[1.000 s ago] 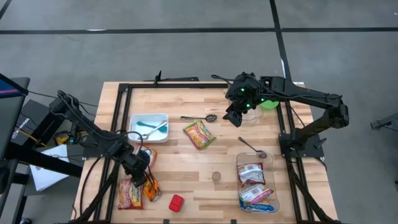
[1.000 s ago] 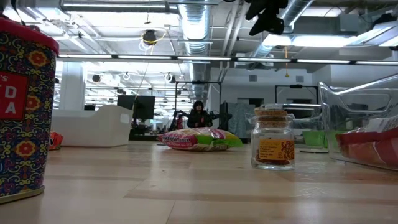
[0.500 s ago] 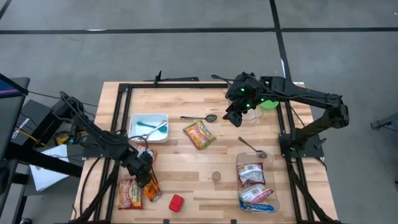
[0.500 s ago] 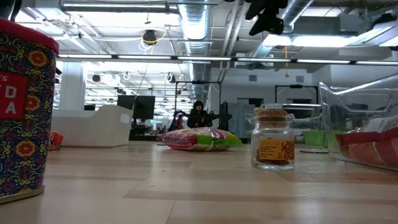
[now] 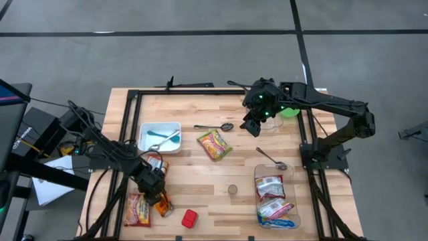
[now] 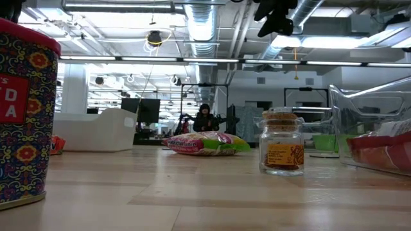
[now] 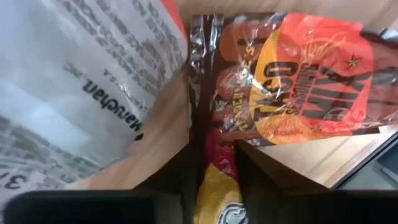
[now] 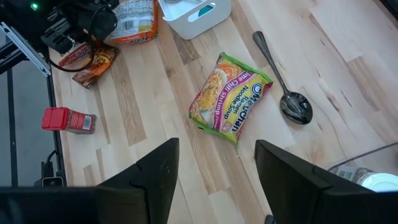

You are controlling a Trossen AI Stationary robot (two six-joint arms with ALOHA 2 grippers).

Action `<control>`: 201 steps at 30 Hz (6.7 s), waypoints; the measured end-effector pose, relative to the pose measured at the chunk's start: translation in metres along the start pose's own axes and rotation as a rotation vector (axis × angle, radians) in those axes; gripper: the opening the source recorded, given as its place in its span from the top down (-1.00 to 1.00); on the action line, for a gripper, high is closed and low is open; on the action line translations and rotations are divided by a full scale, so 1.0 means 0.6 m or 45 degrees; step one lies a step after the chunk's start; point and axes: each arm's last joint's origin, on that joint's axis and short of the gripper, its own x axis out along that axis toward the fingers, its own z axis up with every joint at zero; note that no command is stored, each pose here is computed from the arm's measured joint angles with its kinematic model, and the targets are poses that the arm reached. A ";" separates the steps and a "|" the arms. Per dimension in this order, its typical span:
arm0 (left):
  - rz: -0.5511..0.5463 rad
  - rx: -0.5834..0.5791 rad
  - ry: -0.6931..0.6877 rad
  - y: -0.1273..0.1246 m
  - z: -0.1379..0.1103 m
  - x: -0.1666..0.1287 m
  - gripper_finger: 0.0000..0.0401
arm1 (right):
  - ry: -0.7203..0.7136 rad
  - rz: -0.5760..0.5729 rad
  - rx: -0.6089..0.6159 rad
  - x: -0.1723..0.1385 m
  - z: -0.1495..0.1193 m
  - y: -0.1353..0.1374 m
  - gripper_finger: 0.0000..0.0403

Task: Pick & Place Food Item
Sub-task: Put the red noodle pack into the bottom transparent bin

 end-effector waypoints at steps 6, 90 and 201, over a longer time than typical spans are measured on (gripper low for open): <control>-0.050 0.039 0.020 -0.005 -0.001 -0.003 0.94 | -0.001 0.000 -0.006 0.000 0.000 0.000 -0.02; -1.333 -0.268 -2.565 -0.018 0.185 -0.364 0.97 | -0.773 -0.051 -0.492 -0.020 0.072 0.071 -0.02; -1.027 -0.054 -2.708 0.000 0.128 -0.411 -0.21 | -0.118 -0.262 -0.396 -0.038 -0.046 0.081 1.00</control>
